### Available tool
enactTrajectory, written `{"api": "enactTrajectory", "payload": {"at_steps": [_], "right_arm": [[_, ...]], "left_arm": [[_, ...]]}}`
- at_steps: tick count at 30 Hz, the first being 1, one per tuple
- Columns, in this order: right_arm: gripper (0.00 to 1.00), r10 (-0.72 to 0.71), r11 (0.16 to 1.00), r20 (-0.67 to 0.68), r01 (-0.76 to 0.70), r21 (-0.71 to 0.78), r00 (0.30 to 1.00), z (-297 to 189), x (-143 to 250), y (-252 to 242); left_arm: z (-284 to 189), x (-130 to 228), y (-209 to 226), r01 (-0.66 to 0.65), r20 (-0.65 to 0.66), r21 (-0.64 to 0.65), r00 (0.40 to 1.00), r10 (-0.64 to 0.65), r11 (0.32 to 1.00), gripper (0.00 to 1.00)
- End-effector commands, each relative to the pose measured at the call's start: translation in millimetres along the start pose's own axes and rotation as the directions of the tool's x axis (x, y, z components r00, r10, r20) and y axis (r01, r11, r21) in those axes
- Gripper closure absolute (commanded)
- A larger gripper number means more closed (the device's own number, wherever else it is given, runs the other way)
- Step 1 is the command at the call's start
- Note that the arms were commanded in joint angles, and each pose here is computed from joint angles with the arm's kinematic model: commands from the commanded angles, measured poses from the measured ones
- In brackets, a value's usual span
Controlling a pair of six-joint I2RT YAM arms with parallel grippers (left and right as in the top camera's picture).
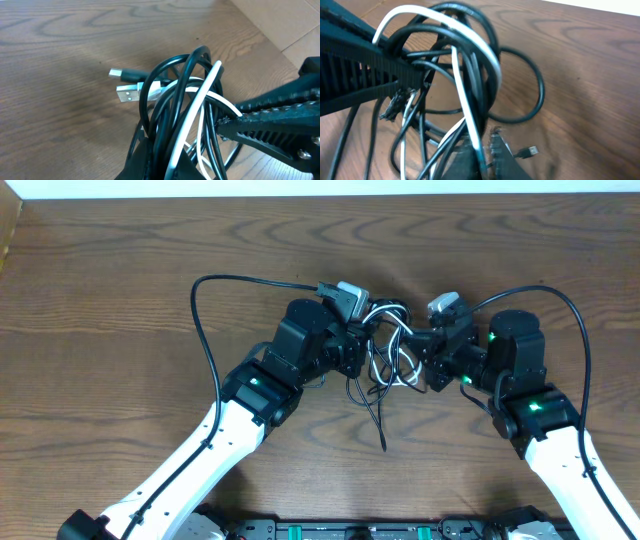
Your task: Untangle cables
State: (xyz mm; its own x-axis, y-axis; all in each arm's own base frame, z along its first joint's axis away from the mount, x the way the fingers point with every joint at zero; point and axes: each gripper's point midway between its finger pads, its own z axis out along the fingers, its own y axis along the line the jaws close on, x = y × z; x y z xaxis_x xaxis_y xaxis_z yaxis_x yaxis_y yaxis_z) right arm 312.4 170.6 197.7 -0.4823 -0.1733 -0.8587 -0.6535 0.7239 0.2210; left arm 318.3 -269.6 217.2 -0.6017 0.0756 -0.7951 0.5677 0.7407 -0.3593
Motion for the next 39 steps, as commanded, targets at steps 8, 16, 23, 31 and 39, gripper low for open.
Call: {"api": "enactTrajectory", "payload": {"at_steps": [8,16,23,31,39], "right_arm": [[0.99,0.011,0.993,0.029,-0.008,-0.118,1.0,-6,-9,21],[0.99,-0.015,0.958,0.094,0.042,-0.284,0.995,-28,-24,59],[0.99,-0.077,0.955,0.199,0.13,-0.268,0.977,-58,-45,75],[0.99,-0.092,0.992,0.233,0.11,-0.066,0.968,-74,-52,53],[0.99,-0.04,0.996,0.174,0.025,0.087,0.984,-74,-38,25]], "left_arm": [[-7,-24,26,-0.013,0.087,-0.167,0.996,0.028,0.986,0.92],[-15,-31,58,0.113,0.168,-0.338,0.984,-0.058,0.934,0.93],[-25,-36,78,0.136,0.213,-0.449,0.976,-0.042,0.883,0.92],[-32,-30,92,0.138,0.202,-0.525,0.979,-0.034,0.84,0.92],[-29,-28,87,0.153,0.199,-0.496,0.978,-0.059,0.855,0.92]]}}
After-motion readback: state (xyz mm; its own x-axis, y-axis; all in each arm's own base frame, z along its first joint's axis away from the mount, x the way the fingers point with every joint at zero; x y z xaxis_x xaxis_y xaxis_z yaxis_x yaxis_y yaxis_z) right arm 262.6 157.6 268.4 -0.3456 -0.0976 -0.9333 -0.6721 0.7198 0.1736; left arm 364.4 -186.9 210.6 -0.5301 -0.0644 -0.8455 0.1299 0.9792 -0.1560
